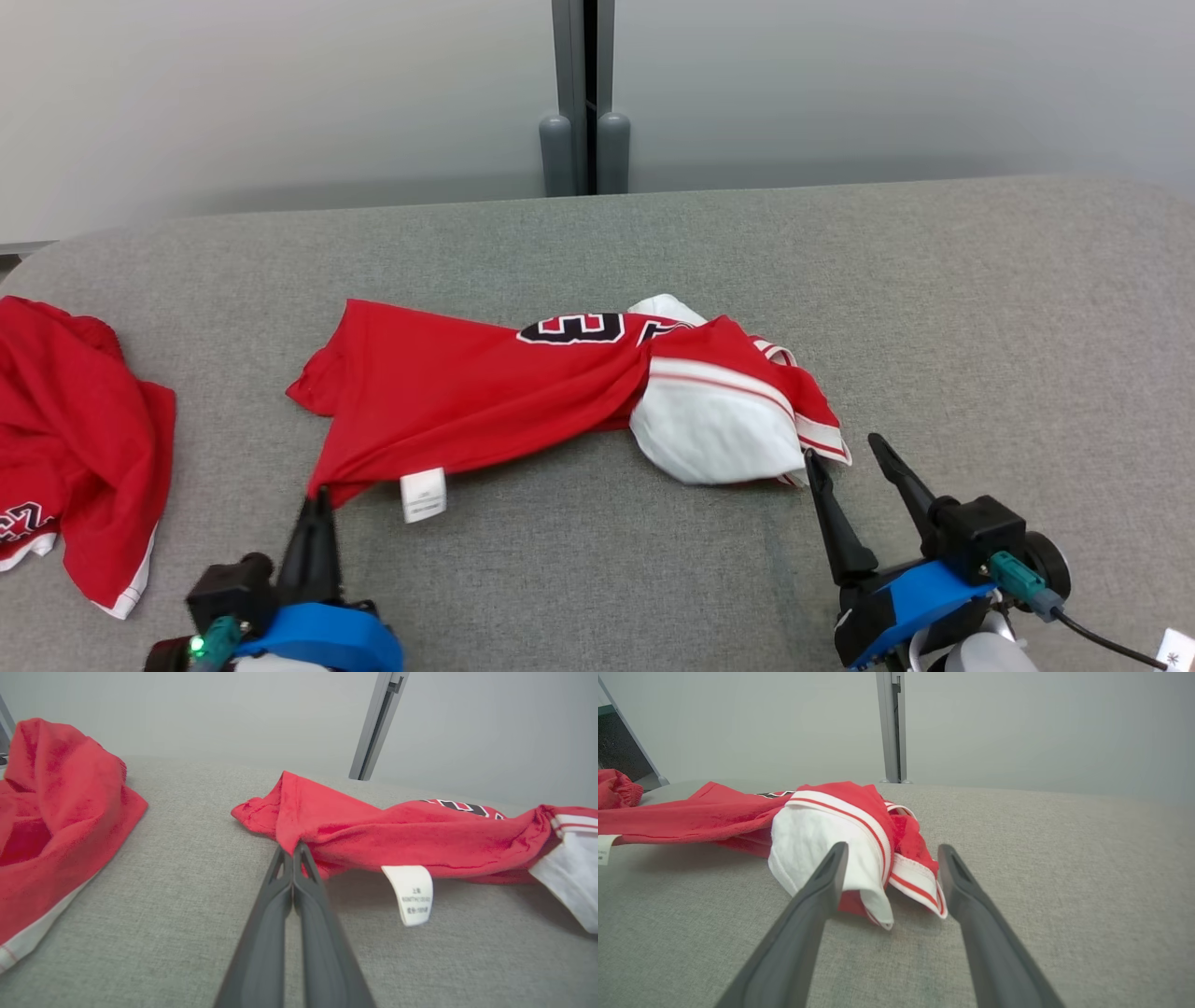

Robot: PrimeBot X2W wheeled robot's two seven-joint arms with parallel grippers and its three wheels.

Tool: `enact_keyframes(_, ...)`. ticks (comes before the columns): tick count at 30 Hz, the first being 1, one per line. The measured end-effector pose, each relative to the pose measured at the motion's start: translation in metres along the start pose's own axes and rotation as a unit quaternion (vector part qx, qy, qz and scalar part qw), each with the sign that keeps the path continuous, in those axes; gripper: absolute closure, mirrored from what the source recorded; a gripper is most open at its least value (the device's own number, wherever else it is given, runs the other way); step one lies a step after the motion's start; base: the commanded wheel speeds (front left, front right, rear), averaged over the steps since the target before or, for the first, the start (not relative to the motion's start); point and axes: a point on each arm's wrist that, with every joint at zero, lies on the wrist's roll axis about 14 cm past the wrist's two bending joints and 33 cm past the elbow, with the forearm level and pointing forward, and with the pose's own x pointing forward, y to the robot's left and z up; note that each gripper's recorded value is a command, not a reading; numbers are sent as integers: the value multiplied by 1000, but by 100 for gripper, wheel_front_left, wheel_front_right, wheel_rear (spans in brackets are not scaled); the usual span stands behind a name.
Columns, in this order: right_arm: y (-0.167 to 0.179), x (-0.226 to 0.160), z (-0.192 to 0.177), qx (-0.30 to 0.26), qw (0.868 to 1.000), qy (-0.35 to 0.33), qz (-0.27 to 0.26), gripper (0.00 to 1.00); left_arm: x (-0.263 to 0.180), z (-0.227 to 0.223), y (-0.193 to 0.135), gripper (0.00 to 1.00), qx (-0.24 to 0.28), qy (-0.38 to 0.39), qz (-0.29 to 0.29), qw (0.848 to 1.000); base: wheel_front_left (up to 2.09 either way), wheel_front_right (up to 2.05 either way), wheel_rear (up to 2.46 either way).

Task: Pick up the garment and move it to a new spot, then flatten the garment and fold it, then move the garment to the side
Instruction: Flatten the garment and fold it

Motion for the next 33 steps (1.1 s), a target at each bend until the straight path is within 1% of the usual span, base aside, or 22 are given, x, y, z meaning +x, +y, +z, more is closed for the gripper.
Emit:
enact_keyframes(3, 6, -1, -2, 0, 1000, 3, 9, 0, -2, 10, 21, 100, 5, -16, 40, 999, 0, 0, 0)
enact_keyframes(4, 8, -2, -4, 1, 1000, 6, 11, 0, -3, 14, 28, 92, 8, -21, 53, 998, 0, 0, 0)
enact_keyframes(5, 10, -3, -6, 1, 1000, 9, 14, 0, -4, 15, 34, 61, 10, -24, 65, 998, 0, 0, 0)
enact_keyframes(6, 11, -3, -7, 1, 1000, 11, 15, 0, -5, 16, 38, 45, 15, -24, 73, 997, 0, 0, 0)
enact_keyframes(7, 11, -3, -9, 1, 1000, 15, 15, 0, -6, 14, 41, 0, 17, -22, 81, 996, 0, 0, 0)
enact_keyframes(11, 8, -7, -26, 5, 999, 40, 9, 0, -8, 6, 44, 0, 22, -9, 85, 996, 0, 0, 0)
enact_keyframes(17, 0, -8, -47, 7, 997, 72, -1, 0, -5, -3, 33, 0, 24, 5, 67, 997, 0, 0, 0)
enact_keyframes(24, 21, 3, -50, 4, 997, 76, 34, 0, -2, -4, 21, 0, 27, 6, 46, 999, 0, 0, 0)
enact_keyframes(29, 30, 8, -63, 9, 994, 100, 48, 0, -3, -1, 17, 0, 28, 2, 40, 999, 0, 0, 0)
enact_keyframes(30, 29, 9, -67, 11, 993, 107, 46, 6, -4, -1, 18, 0, 29, 2, 41, 999, 0, 0, 0)
enact_keyframes(31, 29, 8, -73, 12, 992, 118, 46, 6, -5, -1, 19, 0, 31, 1, 42, 999, 0, 0, 0)
enact_keyframes(32, 28, 7, -81, 18, 990, 131, 43, 61, -5, -1, 19, 0, 32, 1, 42, 999, 0, 0, 0)
enact_keyframes(33, 27, 6, -85, 24, 989, 139, 40, 98, -6, 0, 20, 0, 31, 0, 42, 999, 0, 0, 0)
